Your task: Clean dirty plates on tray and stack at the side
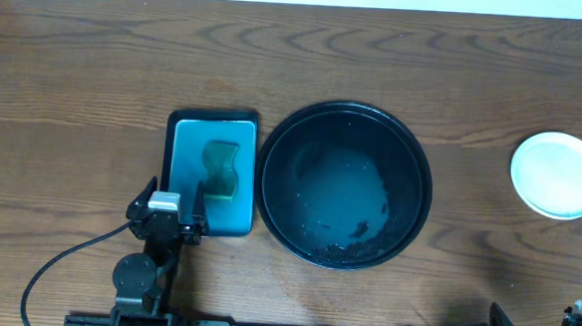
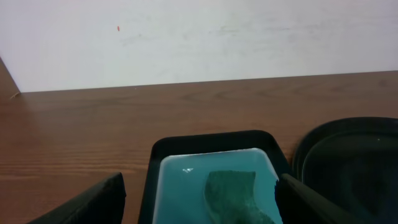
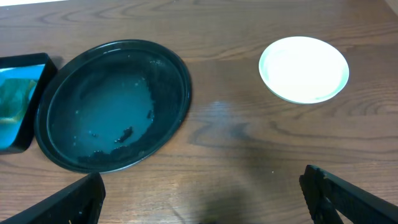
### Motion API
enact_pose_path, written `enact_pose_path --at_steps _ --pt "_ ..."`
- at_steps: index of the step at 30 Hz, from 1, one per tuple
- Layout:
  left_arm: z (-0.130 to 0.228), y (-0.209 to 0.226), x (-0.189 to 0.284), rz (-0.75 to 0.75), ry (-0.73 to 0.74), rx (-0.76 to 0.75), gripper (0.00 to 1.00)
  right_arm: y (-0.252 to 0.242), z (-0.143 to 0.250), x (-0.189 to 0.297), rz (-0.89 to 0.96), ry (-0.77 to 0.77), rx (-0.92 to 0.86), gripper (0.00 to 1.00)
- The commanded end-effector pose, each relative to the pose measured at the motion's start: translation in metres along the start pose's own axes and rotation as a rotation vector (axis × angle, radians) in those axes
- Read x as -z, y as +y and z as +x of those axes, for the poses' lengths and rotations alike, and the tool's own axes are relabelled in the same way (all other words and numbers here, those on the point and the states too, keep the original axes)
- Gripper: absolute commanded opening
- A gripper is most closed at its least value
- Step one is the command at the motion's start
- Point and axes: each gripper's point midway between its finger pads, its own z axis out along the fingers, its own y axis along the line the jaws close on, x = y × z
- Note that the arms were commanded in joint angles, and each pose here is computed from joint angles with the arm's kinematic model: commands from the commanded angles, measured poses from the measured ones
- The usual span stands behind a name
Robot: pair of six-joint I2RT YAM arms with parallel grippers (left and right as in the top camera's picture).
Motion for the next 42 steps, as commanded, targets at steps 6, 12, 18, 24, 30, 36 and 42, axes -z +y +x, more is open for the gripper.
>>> enact_pose_path --at_steps 6,12,18,24,30,36,42 --pt "0.013 -0.001 0.000 0.008 0.045 -0.001 0.77 0.000 0.000 -0.002 0.010 0.010 0.001 0.99" --pt "0.013 -0.001 0.000 0.008 0.045 -0.001 0.78 0.000 -0.004 -0.002 0.009 -0.006 0.001 0.99" --pt "0.013 -0.001 0.000 0.008 0.045 -0.001 0.78 0.012 -0.066 0.005 -0.025 -0.257 0.113 0.99" --pt "0.013 -0.001 0.000 0.008 0.045 -0.001 0.78 0.022 -0.077 -0.033 -0.005 -0.288 0.274 0.99" --pt "0.013 -0.001 0.000 0.008 0.045 -0.001 0.78 0.034 -0.088 -0.087 0.004 -0.365 0.333 0.99" --pt "0.013 -0.001 0.000 0.008 0.045 -0.001 0.78 0.043 -0.080 -0.148 0.006 -0.471 0.327 0.99" --pt "0.013 -0.001 0.000 0.008 0.045 -0.001 0.78 0.046 -0.062 -0.181 -0.002 -0.601 0.298 0.99"
